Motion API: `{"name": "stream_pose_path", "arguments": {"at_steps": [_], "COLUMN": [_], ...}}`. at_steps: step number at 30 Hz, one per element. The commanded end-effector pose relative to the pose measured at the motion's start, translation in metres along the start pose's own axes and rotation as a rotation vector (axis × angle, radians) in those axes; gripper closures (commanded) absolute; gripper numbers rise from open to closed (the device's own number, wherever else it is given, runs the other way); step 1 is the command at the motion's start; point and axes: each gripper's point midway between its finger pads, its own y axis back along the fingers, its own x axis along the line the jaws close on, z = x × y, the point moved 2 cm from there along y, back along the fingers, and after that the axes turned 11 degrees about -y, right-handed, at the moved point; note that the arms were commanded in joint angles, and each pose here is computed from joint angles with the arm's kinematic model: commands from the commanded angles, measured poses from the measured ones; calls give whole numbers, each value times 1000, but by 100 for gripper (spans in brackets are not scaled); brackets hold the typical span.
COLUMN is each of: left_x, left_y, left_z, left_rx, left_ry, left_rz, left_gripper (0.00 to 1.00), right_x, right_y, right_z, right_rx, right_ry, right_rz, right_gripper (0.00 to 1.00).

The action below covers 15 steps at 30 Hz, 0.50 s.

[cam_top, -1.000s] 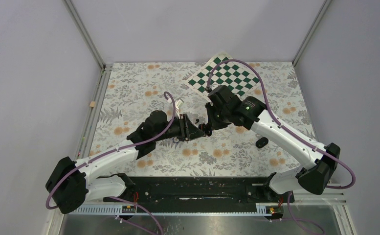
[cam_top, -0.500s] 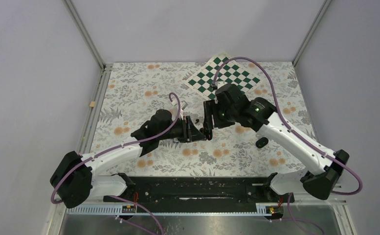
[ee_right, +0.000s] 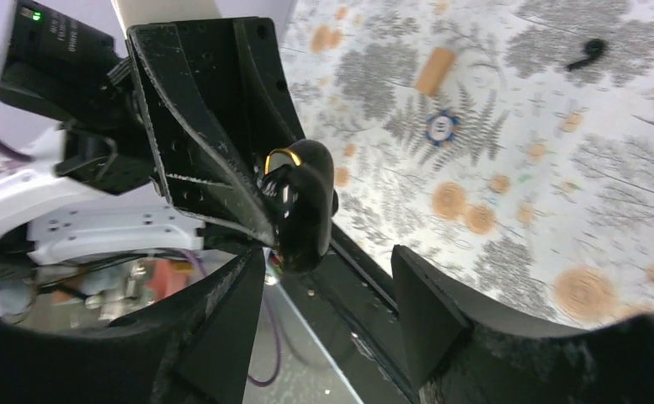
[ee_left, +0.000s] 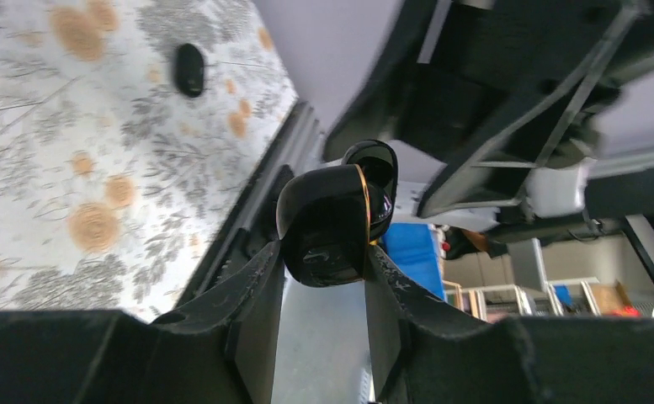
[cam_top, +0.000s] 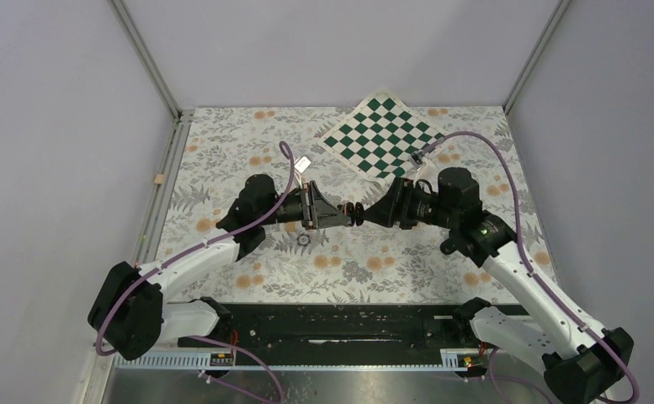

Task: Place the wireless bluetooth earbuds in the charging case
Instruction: Close the charging case at the charging case.

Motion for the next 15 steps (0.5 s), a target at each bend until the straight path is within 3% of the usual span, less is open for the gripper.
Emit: {"name": "stream_pose_path", "arguments": {"at_steps": [1, 9, 15], "left_x": [-52, -54, -55], "left_y": [6, 7, 6], "left_z": [19, 22, 25], "left_rx": [-27, -38, -51], "left_ry": [-75, -84, -78], "left_rz": [-256, -245, -241], "left_gripper": [100, 100, 100], "right_x": [51, 58, 63], "right_y": [8, 11, 13], "right_z": [11, 26, 26], "right_rx": [-8, -21, -4], "right_ry": [-42, -211, -245], "right_rz": [371, 604, 662], "right_gripper": [37, 44, 44]}}
